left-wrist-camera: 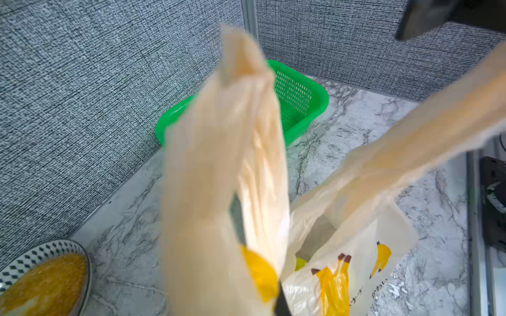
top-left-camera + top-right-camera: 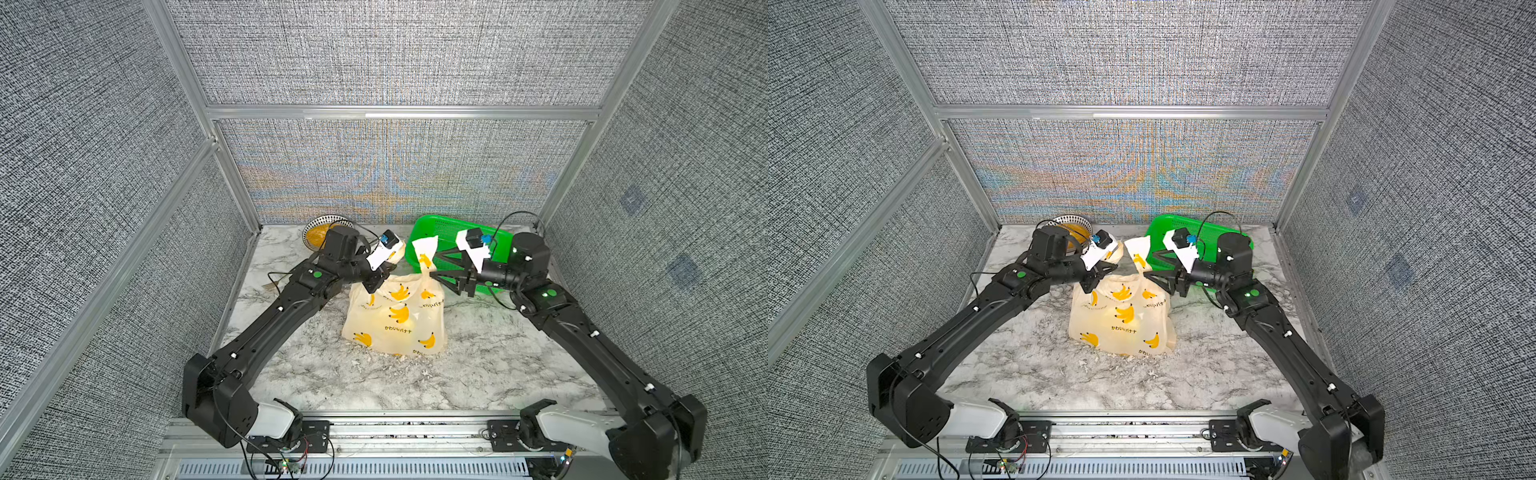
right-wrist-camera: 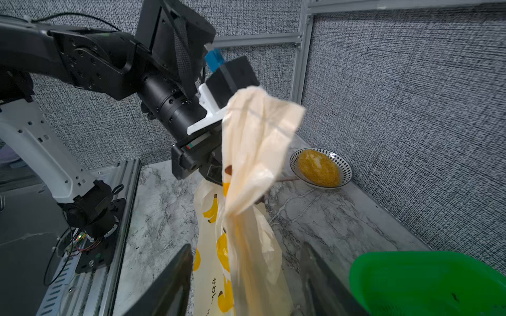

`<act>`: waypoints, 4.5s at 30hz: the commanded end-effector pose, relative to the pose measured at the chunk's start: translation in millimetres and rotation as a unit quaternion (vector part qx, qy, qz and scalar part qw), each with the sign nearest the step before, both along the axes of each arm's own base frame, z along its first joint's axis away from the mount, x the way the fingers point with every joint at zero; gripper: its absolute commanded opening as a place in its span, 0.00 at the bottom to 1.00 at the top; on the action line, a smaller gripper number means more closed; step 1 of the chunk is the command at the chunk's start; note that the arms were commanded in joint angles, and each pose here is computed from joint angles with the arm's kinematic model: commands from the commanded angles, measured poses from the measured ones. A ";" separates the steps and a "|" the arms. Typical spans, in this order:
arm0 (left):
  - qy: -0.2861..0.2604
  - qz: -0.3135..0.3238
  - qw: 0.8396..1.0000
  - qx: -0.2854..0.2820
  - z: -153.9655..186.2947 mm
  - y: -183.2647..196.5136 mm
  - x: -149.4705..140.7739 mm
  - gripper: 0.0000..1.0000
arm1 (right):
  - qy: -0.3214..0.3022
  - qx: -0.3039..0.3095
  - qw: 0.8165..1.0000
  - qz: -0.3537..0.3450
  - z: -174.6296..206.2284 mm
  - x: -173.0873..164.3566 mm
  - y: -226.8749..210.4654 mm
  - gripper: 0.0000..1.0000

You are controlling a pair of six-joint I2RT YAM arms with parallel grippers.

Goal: Place the banana into a plastic bag & tie a knot
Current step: Cross the plastic bag at the center of the board.

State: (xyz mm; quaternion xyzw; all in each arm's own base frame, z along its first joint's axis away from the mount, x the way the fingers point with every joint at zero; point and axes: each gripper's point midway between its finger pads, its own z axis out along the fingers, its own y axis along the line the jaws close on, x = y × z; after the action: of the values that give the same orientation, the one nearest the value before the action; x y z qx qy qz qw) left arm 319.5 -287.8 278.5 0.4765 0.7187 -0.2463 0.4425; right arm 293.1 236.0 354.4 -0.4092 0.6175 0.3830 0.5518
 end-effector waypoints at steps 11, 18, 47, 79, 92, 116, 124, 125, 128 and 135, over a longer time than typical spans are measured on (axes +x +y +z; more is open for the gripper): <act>0.043 -0.074 0.996 0.006 -9.6 -18.5 -8.0 0.00 | 0.114 0.089 0.988 0.057 -0.9 42.7 6.1 0.47; 0.055 -0.088 0.995 0.007 -11.1 -22.2 -9.6 0.00 | 0.114 0.069 0.985 0.108 -1.0 36.4 42.8 0.45; -0.038 0.049 0.992 -0.107 82.2 24.5 -32.8 0.99 | 0.127 0.087 0.988 0.031 3.7 59.3 55.5 0.00; 0.052 0.094 0.981 -0.164 105.6 -22.6 13.0 0.00 | 0.131 0.089 0.987 0.026 -12.8 33.4 41.8 0.00; 0.041 0.130 0.981 -0.140 96.5 -12.6 22.7 0.00 | 0.124 0.091 0.985 0.081 -18.5 2.2 41.3 0.11; 0.038 0.121 0.983 -0.135 90.9 -8.8 14.1 0.00 | 0.148 0.095 0.979 0.105 -25.1 3.2 40.8 0.42; 0.036 0.124 0.982 -0.135 90.6 -8.6 15.5 0.00 | 0.149 0.064 0.982 0.100 -37.4 4.9 58.0 0.38; 0.036 0.125 0.982 -0.134 90.4 -8.3 15.8 0.00 | 0.150 0.064 0.982 0.099 -37.4 5.4 58.0 0.34; 0.033 0.137 0.981 -0.132 89.6 -5.2 18.5 0.00 | 0.145 0.065 0.983 0.094 -33.6 5.8 57.0 0.07; 0.002 0.157 0.982 -0.101 82.6 16.1 7.9 0.99 | 0.140 0.058 0.985 0.083 -27.3 10.2 57.0 0.00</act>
State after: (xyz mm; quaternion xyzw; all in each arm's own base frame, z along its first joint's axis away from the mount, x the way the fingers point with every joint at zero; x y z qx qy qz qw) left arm 331.1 -284.4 362.8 0.3062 0.7556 -0.2775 0.5083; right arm 301.4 293.1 324.6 -0.3677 0.6265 0.5244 0.4441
